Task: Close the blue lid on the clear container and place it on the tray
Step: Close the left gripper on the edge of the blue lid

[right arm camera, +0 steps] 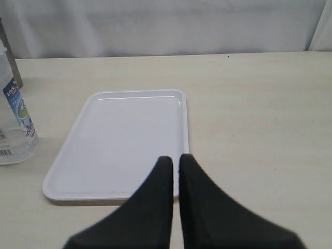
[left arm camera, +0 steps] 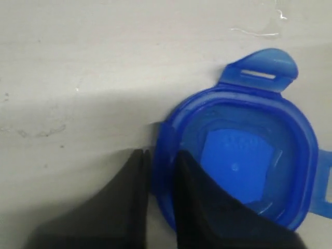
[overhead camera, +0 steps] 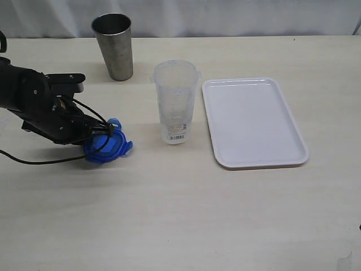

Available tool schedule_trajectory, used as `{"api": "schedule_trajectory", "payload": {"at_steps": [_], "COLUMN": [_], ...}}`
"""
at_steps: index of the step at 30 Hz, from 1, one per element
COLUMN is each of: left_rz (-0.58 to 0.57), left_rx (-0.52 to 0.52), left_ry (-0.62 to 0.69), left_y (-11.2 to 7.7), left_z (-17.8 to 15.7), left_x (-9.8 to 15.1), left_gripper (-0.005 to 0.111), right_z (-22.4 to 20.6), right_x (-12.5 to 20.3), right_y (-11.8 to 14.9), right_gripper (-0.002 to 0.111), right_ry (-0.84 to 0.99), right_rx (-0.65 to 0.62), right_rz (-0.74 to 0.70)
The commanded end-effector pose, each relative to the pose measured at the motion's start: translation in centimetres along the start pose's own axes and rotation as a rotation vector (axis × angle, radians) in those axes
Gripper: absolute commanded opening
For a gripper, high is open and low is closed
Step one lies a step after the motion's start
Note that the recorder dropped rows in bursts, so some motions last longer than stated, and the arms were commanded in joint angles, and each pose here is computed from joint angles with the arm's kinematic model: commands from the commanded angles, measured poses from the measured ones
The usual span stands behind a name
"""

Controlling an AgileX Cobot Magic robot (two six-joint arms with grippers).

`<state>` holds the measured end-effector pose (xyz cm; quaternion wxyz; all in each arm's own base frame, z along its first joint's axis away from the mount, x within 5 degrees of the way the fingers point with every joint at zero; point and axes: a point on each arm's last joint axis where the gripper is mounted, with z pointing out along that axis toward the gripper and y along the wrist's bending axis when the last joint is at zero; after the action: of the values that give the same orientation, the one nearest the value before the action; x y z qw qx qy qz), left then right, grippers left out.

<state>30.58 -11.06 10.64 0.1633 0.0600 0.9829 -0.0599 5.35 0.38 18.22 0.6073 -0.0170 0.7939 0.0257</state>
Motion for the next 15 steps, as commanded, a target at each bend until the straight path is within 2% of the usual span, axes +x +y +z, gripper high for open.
{"api": "schedule_trajectory", "payload": {"at_steps": [1,7,11,15], "left_rz": [0.016,0.019,0.001,-0.001], "left_rx": [0.003,-0.003,0.0,0.0], "left_ry": [0.002,0.041,0.043,0.056], "left_y": [-0.1,-0.1,-0.2,-0.2], "left_z": [0.1,0.0,-1.2,-2.1], "left_x": [0.1,0.4,0.3,0.4], "left_gripper": [0.008,0.008,0.008,0.021], "right_z": [0.0,0.0,0.0,0.0], "right_x": [0.0,0.0,0.0,0.0], "right_y": [0.0,0.0,0.0,0.0], "right_gripper": [0.004,0.004,0.004,0.004], "right_ry": [-0.006,-0.006,-0.006,-0.006], "right_rx": [0.002,0.002,0.002,0.002], "right_rz": [0.006,0.006,0.006,0.006]}}
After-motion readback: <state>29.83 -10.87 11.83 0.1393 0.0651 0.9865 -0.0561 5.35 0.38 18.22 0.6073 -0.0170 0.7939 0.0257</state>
